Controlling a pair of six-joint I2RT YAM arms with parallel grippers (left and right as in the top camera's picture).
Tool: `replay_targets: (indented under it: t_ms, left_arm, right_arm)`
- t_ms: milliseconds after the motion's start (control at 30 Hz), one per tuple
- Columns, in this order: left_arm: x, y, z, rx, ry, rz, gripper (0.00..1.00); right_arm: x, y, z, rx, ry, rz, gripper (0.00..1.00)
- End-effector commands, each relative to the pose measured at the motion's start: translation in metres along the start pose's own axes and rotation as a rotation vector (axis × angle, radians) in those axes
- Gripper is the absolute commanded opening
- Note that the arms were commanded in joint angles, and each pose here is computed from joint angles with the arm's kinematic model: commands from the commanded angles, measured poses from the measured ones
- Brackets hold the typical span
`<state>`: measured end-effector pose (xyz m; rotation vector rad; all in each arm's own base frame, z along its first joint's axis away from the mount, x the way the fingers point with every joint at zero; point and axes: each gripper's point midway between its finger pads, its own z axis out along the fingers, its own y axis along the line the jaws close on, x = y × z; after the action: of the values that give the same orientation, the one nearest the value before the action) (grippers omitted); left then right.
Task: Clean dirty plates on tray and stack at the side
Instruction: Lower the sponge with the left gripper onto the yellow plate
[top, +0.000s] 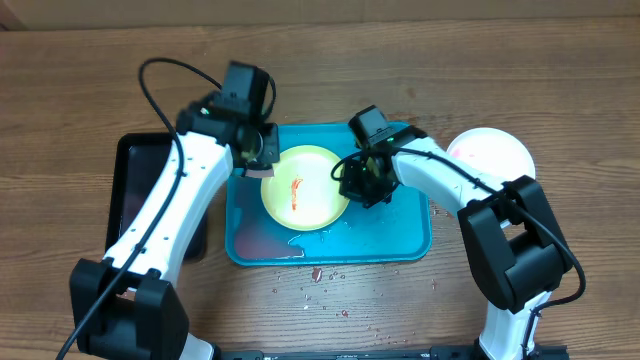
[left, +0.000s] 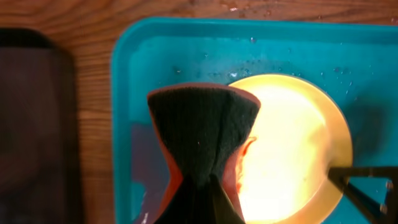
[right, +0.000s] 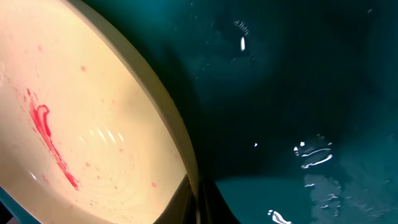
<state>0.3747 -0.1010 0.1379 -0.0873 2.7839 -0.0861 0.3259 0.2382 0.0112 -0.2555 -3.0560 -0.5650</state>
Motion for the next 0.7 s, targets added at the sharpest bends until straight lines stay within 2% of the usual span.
replay_targets:
  t_ms: [0,100,267,600,667]
  left_arm:
    - [0.021,-0.016,0.027,0.070,0.002,0.037,0.04]
    - [0.031,-0.028,0.050,0.123,-0.024,0.099,0.04]
    - [0.055,-0.025,0.080,0.123,-0.007,0.141,0.04]
    - [0.106,-0.016,0.146,0.081,0.156,0.207,0.04]
    - [0.116,-0.020,0.148,0.116,0.197,0.260,0.04]
  right_arm:
    - [-0.004,-0.002,0.003,0.014,-0.016,0.056,0.04]
    - [-0.004,-0.002,0.003,0.013,-0.016,0.056,0.04]
    - [-0.003,-0.001,0.003,0.009,-0.013,0.052,0.04]
    - [-0.003,0.000,0.003,0.004,-0.009,0.044,0.04]
    - [-0.002,0.000,0.003,0.004,-0.009,0.043,0.04]
